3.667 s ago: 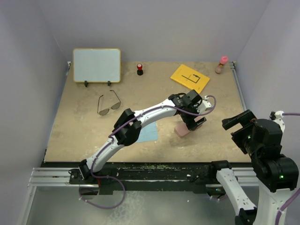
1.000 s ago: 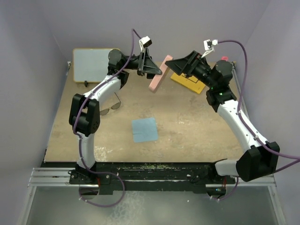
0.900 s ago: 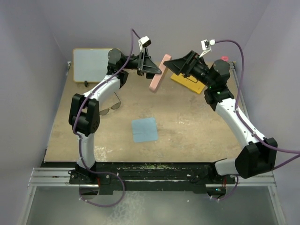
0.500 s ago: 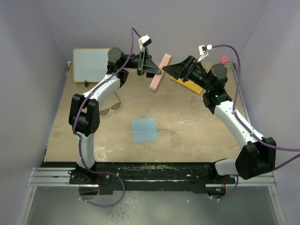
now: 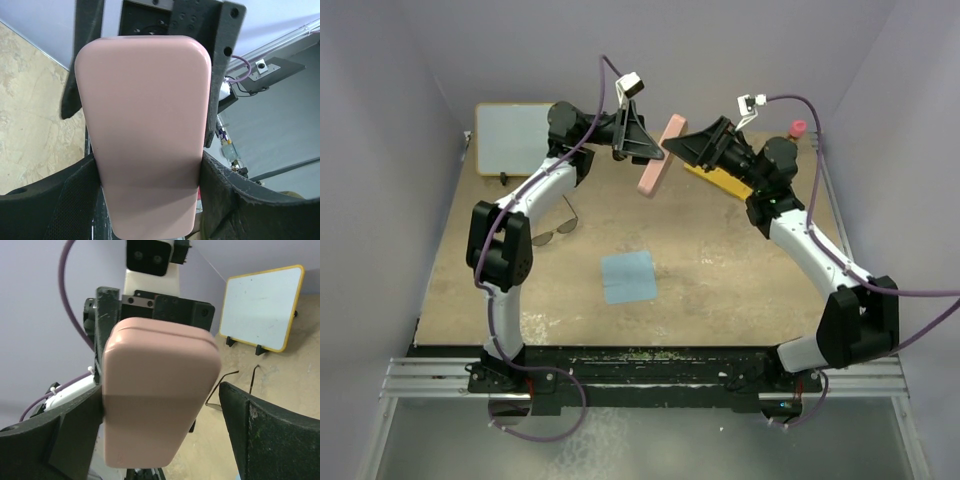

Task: Organize the sunglasses
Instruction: Open the sunglasses case.

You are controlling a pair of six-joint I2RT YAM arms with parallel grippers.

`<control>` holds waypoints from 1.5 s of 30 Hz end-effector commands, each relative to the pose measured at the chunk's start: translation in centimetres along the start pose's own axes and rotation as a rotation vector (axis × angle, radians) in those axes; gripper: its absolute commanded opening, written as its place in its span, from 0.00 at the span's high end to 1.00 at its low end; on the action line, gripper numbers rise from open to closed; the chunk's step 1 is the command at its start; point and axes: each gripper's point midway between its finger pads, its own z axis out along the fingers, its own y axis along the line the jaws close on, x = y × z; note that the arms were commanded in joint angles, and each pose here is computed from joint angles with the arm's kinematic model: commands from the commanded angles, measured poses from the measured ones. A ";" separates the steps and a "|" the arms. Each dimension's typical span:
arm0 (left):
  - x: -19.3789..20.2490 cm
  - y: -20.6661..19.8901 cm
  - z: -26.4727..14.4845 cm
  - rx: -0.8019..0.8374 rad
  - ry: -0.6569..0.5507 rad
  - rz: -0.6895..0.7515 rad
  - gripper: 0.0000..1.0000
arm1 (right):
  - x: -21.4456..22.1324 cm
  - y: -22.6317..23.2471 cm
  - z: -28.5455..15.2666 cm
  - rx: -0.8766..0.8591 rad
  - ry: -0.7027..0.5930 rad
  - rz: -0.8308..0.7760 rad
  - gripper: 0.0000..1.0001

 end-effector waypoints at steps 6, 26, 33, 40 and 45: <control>-0.1 -5.0 0.2 0.040 -0.016 0.147 0.96 | -1.6 2.4 1.7 -0.135 -0.019 -0.009 0.12; -2.3 -8.4 -1.9 0.142 -0.201 0.011 0.96 | 1.1 3.1 1.5 -0.387 0.072 0.055 1.00; -2.6 -9.3 -2.8 0.161 -0.223 0.031 0.96 | 2.1 1.9 2.0 -0.407 0.122 0.104 1.00; -3.0 -10.4 -3.7 0.219 -0.286 -0.020 0.96 | 3.0 1.4 1.7 -0.448 0.145 0.120 1.00; -3.4 -9.9 -4.4 0.235 -0.311 -0.032 0.96 | 3.5 1.4 1.0 -0.564 0.134 0.154 1.00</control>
